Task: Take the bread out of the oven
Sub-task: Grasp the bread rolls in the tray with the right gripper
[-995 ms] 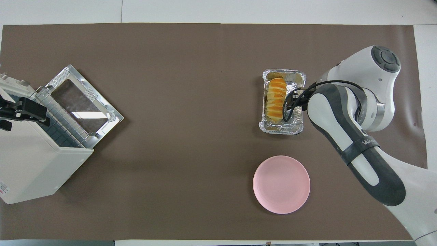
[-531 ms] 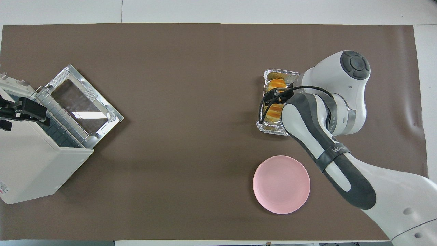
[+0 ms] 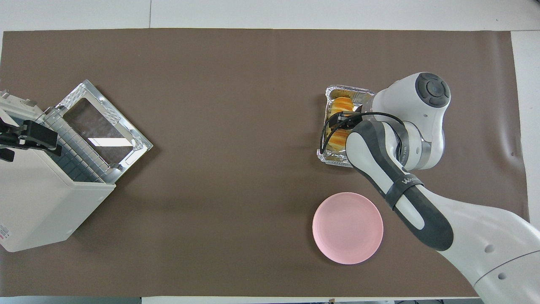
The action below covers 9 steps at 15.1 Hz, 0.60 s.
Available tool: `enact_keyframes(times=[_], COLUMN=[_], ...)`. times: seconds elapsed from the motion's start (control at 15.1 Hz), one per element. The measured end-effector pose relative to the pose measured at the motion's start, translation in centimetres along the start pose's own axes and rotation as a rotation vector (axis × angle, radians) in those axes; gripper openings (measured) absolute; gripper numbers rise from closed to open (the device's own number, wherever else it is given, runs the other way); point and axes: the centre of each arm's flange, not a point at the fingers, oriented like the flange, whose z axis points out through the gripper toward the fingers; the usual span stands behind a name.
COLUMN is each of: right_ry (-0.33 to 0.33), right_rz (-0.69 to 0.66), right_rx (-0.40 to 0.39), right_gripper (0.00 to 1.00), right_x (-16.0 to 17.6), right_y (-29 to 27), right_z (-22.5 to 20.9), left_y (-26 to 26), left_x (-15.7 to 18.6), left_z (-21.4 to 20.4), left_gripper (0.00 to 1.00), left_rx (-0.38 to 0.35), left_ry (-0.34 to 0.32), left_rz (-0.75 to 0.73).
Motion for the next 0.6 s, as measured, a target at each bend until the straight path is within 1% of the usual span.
enact_keyframes(times=[0.07,0.13,0.2,0.33,0.46,0.53,0.6], right_ry=[-0.001,-0.001,-0.002,-0.001,0.002,0.004,0.001], right_rz=[0.000,0.000,-0.001,-0.002,-0.006,-0.010,-0.014], right_rx=[0.000,0.000,0.000,0.001,0.002,0.003,0.004], right_gripper=[0.74,0.70,0.58,0.36,0.18,0.14,0.13], right_x=[-0.04,-0.05,-0.07,-0.07,-0.06,-0.03,0.02], right_y=[0.01,-0.01,-0.05,-0.12,-0.37,-0.61,-0.87], right_z=[0.06,0.08,0.09,0.06,-0.04,-0.17,-0.38], left_y=[0.00,0.00,0.00,0.00,0.00,0.00,0.00], left_x=[0.00,0.00,0.00,0.00,0.00,0.00,0.00], left_z=[0.00,0.00,0.00,0.00,0.00,0.00,0.00], left_gripper=[1.00,1.00,1.00,1.00,1.00,1.00,1.00], left_rx=[0.000,0.000,0.000,0.000,0.000,0.000,0.000], left_ry=[0.000,0.000,0.000,0.000,0.000,0.000,0.000], left_rz=[0.000,0.000,0.000,0.000,0.000,0.000,0.000])
